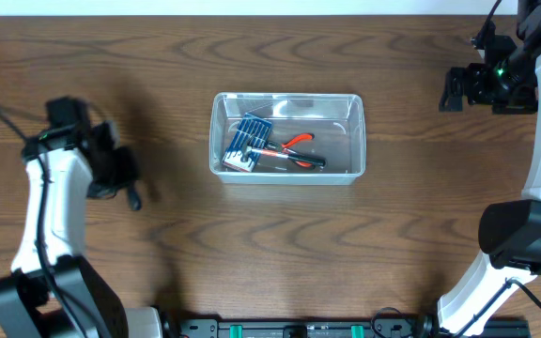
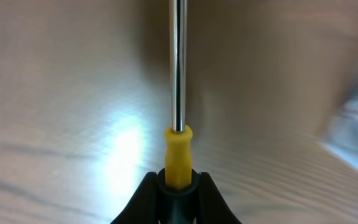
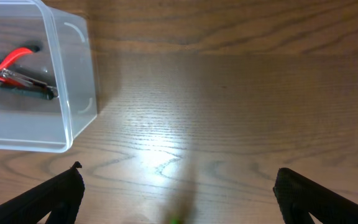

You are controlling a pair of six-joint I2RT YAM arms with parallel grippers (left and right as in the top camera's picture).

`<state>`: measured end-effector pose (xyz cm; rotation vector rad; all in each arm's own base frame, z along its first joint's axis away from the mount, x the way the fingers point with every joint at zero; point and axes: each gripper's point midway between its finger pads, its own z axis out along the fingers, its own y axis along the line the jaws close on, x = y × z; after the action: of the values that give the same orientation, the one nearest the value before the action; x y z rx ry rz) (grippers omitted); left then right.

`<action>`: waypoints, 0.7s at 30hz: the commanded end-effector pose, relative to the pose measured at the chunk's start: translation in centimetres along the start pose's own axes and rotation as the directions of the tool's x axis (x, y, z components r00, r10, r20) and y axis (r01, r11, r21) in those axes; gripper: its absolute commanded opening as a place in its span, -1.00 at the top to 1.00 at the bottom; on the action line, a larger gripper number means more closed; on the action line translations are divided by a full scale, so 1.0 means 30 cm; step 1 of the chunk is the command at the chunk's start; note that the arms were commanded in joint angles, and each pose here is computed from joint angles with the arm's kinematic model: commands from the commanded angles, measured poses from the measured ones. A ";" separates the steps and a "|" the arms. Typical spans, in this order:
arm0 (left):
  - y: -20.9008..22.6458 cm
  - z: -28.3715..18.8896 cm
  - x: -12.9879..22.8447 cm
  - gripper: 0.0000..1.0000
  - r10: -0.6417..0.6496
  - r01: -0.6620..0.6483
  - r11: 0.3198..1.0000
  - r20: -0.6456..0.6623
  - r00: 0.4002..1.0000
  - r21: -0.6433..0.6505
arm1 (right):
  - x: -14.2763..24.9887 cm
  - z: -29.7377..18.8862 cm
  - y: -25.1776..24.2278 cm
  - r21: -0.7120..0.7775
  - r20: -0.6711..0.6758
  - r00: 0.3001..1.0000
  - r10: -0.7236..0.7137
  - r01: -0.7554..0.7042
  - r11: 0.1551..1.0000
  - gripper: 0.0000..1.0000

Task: Pack container
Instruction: 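Carry the screwdriver with left gripper over the container and lower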

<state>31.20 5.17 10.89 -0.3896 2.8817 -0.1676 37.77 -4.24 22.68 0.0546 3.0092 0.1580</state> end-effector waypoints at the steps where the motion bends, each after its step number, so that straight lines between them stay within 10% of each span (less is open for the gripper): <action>1: -0.219 -0.135 -0.073 0.89 0.234 -0.245 0.965 0.115 0.965 0.089 | 0.008 -0.037 0.011 0.004 0.028 1.000 -0.005 0.005 1.000 -0.99; 5: -0.466 -0.243 -0.082 0.89 0.541 -0.567 0.820 0.217 0.812 0.077 | 0.001 -0.037 0.012 0.002 0.035 0.999 -0.006 0.006 1.000 -0.99; 14: -0.893 -0.250 -0.040 0.89 0.911 -0.961 0.234 0.379 0.164 -0.147 | -0.023 -0.040 0.048 -0.061 0.068 0.998 -0.009 0.013 0.998 -0.98; 21: -0.965 -0.001 -0.019 0.88 0.947 -0.984 0.158 0.294 0.129 -0.077 | -0.024 -0.040 0.048 -0.062 0.069 0.998 -0.009 0.014 0.998 -0.99</action>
<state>38.18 -22.42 18.35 1.3504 2.1351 -0.0826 38.63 -3.52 22.90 0.0463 2.9676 0.2229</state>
